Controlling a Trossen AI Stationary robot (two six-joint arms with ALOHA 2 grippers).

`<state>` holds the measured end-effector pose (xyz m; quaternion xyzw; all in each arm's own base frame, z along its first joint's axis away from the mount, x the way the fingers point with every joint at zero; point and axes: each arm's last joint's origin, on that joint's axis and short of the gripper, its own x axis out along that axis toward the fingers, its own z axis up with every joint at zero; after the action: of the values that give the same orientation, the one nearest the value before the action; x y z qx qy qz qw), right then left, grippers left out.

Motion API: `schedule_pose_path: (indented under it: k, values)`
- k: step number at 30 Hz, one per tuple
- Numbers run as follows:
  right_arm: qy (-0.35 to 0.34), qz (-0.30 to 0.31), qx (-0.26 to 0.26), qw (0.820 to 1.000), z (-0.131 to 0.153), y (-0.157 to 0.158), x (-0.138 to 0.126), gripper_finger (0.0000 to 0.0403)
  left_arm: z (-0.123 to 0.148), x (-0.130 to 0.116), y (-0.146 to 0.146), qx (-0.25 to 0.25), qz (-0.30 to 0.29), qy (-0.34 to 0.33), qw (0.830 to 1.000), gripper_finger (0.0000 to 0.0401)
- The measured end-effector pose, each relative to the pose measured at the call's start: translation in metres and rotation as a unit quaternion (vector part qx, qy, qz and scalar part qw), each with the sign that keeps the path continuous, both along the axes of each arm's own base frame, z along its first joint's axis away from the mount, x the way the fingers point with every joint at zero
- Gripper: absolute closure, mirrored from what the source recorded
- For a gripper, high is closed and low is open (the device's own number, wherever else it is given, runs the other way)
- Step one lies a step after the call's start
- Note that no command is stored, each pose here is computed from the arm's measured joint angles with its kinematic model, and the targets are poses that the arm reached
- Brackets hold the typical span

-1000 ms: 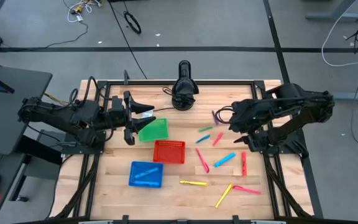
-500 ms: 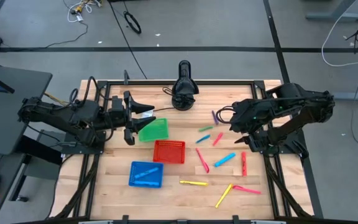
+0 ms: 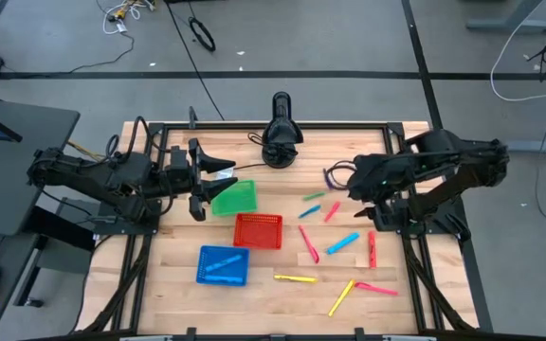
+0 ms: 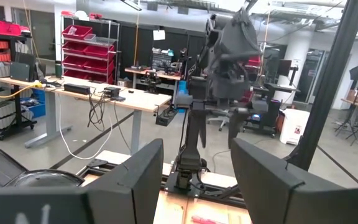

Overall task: Pick & Place Markers
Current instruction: Put the blue highlighter pen into the blue bin

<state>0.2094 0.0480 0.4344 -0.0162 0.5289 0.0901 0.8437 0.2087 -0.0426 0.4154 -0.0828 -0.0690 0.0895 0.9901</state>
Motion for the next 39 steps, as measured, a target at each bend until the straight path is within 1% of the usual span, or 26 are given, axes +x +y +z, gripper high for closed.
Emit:
schedule_pose_path:
  k: [3, 13, 19, 25, 30, 36, 39]
  values:
    - [0.029, -0.007, -0.008, 1.0, -0.015, 0.001, 0.004, 0.0156, 0.0, 0.0, 0.0, 0.0, 0.0, 0.0, 1.0, 0.0206]
    - [0.084, 0.049, -0.037, 0.995, -0.072, 0.01, 0.017, 0.0156, 0.0, 0.0, 0.0, 0.0, 0.0, 0.0, 1.0, 0.0206]
    - [0.115, 0.068, -0.047, 0.99, -0.105, 0.015, 0.019, 0.0156, 0.0, 0.0, 0.0, 0.0, 0.0, 0.0, 1.0, 0.0206]
    - [0.124, 0.083, -0.051, 0.987, -0.136, 0.023, 0.021, 0.0156, 0.0, 0.0, 0.0, 0.0, 0.0, 0.0, 1.0, 0.0206]
    - [0.116, 0.109, -0.055, 0.986, -0.155, 0.031, 0.021, 0.0156, 0.0, 0.0, 0.0, 0.0, 0.0, 0.0, 1.0, 0.0206]
    - [0.122, 0.111, -0.056, 0.985, -0.181, 0.033, 0.019, 0.0156, 0.0, 0.0, 0.0, 0.0, 0.0, 0.0, 1.0, 0.0206]
    - [0.139, 0.11, -0.06, 0.982, -0.195, 0.031, 0.015, 0.0156, 0.0, 0.0, 0.0, 0.0, 0.0, 0.0, 1.0, 0.0206]
